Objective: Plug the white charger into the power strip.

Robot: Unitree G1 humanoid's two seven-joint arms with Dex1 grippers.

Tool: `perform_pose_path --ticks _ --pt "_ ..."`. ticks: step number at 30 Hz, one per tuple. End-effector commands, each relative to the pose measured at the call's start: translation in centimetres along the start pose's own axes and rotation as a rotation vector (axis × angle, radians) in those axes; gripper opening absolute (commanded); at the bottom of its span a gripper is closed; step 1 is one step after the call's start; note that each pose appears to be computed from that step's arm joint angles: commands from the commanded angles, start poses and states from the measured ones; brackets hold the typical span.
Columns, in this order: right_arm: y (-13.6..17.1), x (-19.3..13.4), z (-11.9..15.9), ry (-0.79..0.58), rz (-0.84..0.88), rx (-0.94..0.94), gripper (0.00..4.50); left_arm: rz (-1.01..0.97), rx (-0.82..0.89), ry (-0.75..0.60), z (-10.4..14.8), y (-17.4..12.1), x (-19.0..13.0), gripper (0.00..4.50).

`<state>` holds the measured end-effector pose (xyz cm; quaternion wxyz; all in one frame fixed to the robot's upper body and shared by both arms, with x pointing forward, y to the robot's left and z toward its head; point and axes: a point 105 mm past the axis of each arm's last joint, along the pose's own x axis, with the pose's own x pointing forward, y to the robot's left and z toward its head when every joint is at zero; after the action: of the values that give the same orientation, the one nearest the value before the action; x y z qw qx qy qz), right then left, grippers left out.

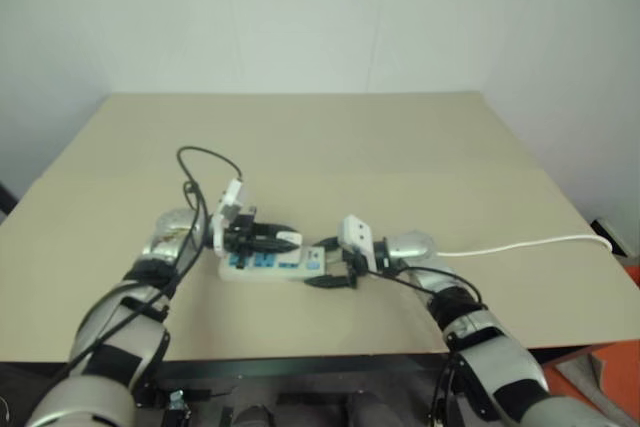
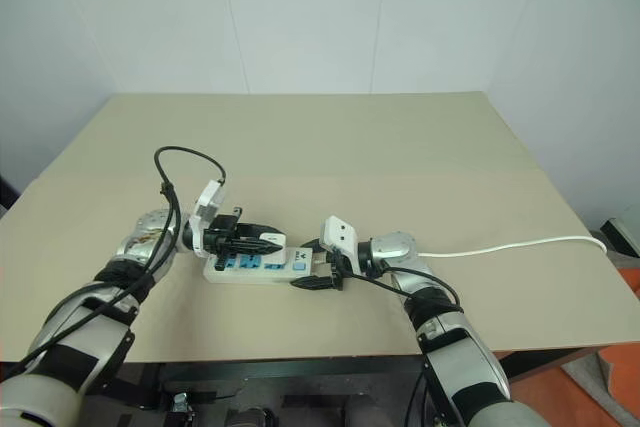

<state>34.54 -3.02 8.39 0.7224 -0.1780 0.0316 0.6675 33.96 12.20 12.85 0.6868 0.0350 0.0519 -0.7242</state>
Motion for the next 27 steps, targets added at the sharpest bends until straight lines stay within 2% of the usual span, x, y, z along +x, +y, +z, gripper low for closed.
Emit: perform_pose_path --ticks 1,11,27 --pt "0.6 -0.1 -0.7 0.033 0.02 0.007 3.47 -0.022 -0.03 0.046 -1.1 -0.6 -0.1 1.01" --pt "0.7 0.0 -0.8 0.031 0.018 0.008 3.47 0.014 -0.006 0.058 -2.6 -0.8 -0.8 1.01" --pt "0.8 -0.1 -0.9 0.036 0.016 0.003 3.47 0.068 0.018 0.244 -7.1 -1.7 -2.9 1.01"
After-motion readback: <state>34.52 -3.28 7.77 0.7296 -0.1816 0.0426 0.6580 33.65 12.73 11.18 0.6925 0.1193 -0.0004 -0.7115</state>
